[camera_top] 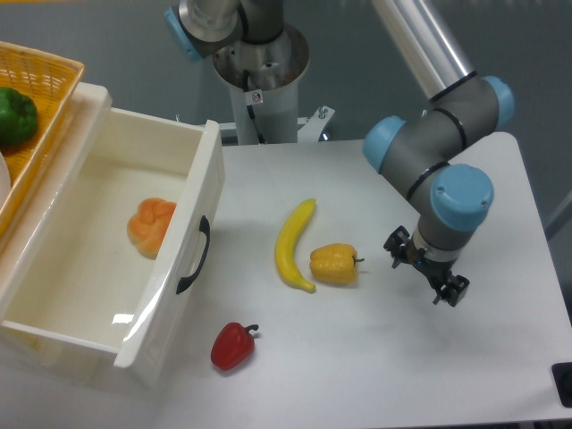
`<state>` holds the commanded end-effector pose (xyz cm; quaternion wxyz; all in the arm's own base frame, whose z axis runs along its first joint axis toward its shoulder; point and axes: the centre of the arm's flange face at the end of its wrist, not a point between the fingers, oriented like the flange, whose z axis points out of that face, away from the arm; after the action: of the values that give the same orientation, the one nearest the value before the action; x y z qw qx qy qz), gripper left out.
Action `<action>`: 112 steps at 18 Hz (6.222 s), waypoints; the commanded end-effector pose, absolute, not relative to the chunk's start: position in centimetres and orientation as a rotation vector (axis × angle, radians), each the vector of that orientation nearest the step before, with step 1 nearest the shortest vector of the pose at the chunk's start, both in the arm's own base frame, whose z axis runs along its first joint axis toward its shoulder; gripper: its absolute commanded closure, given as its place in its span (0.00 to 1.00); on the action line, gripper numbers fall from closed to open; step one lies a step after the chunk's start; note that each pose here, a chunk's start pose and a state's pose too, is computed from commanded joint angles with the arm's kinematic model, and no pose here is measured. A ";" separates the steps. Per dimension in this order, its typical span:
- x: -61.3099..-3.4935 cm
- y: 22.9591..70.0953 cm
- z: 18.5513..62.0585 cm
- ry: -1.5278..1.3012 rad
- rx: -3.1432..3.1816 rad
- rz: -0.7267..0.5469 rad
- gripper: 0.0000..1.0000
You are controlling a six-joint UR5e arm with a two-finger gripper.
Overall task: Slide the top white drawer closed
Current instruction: 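Move the gripper from beside the yellow pepper toward the open white drawer, then bring the gripper against the front face of the open drawer, then push the drawer front with the gripper into the cabinet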
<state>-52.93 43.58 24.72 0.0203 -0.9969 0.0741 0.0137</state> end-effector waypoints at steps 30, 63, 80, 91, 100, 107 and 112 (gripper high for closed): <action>-38.8 51.1 29.6 -0.363 -2.859 -0.653 0.90; -31.3 53.9 35.0 -0.285 -2.731 -0.831 1.00; -27.0 55.9 35.5 -0.239 -2.759 -0.853 1.00; -23.2 57.1 36.6 -0.208 -2.781 -0.855 0.98; -20.4 58.1 36.9 -0.173 -2.796 -0.858 0.97; -19.0 58.8 36.7 -0.166 -2.806 -0.862 0.97; -17.8 59.2 36.8 -0.138 -2.811 -0.867 0.97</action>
<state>-17.77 59.22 36.76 0.0981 -0.9499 -0.0467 -0.2930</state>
